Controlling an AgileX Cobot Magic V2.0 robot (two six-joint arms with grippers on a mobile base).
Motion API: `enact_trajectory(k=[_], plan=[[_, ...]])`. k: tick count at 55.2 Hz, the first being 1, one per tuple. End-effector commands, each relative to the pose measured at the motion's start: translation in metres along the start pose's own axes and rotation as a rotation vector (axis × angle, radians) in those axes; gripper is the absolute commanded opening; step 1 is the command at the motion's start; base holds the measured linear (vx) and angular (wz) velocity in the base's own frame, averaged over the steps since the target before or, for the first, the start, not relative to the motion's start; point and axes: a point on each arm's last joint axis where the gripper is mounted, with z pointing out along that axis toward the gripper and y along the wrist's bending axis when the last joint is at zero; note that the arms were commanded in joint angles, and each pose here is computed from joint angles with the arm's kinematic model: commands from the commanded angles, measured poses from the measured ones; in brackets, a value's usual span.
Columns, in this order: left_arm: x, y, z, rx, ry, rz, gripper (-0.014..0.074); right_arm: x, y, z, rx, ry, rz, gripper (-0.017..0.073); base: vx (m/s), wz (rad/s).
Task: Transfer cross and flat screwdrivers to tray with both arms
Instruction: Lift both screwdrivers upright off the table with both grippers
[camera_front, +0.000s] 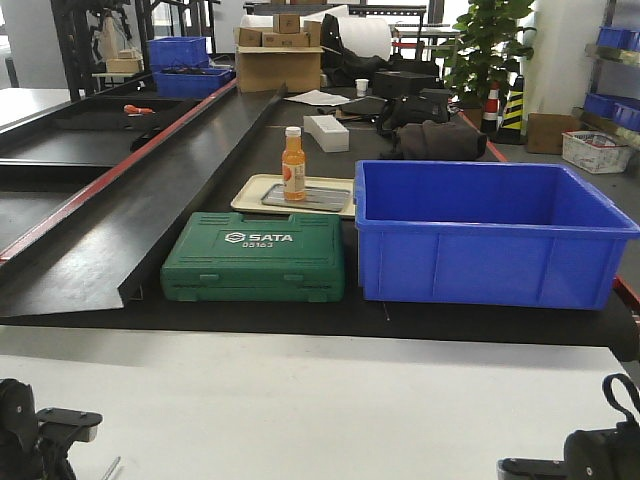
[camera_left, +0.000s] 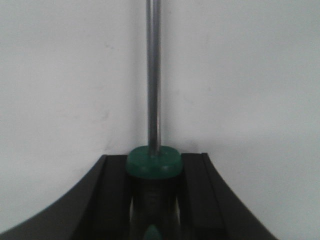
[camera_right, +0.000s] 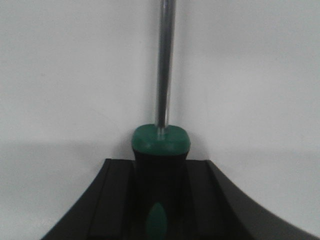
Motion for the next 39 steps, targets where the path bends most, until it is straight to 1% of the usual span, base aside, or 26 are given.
enact_trajectory(k=[1,4,10,14,17,21,26,29,31,34,37,39], plan=[[-0.008,-0.008,-0.024,0.042,-0.107,-0.025,-0.0003,-0.015,0.004,-0.021,-0.031,-0.127,-0.026,-0.0012,0.00,0.00],[-0.010,-0.010,-0.036,0.052,-0.159,-0.014,-0.0003,-0.018,0.005,-0.034,-0.038,-0.171,-0.054,-0.0010,0.00,0.00],[-0.016,-0.019,-0.076,0.084,-0.336,-0.005,-0.0001,-0.025,0.007,-0.075,-0.062,-0.334,-0.076,-0.0010,0.00,0.00],[-0.017,-0.027,-0.107,0.105,-0.463,0.005,0.0000,-0.028,0.009,-0.105,-0.078,-0.447,-0.086,-0.0009,0.00,0.00],[-0.015,-0.036,-0.131,0.123,-0.555,0.021,0.0000,-0.027,0.010,-0.128,-0.088,-0.529,-0.103,-0.0009,0.00,0.00],[-0.010,-0.049,-0.160,0.155,-0.662,0.038,0.0000,-0.025,0.014,-0.160,-0.097,-0.639,-0.147,-0.0008,0.00,0.00],[-0.002,-0.066,-0.193,0.179,-0.784,0.098,0.0000,-0.020,0.027,-0.197,-0.111,-0.765,-0.238,-0.0008,0.00,0.00],[0.005,-0.076,-0.211,0.195,-0.861,0.121,0.0000,-0.016,0.036,-0.219,-0.126,-0.837,-0.280,-0.0008,0.00,0.00],[0.009,-0.081,-0.224,0.206,-0.916,0.123,0.0000,-0.013,0.041,-0.234,-0.142,-0.881,-0.295,-0.0008,0.00,0.00],[0.017,-0.086,-0.243,0.225,-0.996,0.111,0.0000,-0.009,0.045,-0.253,-0.166,-0.934,-0.295,-0.0008,0.00,0.00],[0.024,-0.088,-0.260,0.233,-1.068,0.097,0.0000,-0.004,0.049,-0.274,-0.190,-0.995,-0.295,-0.0008,0.00,0.00],[0.030,-0.089,-0.271,0.231,-1.110,0.099,0.0000,-0.002,0.050,-0.283,-0.198,-1.024,-0.301,-0.0008,0.00,0.00]])
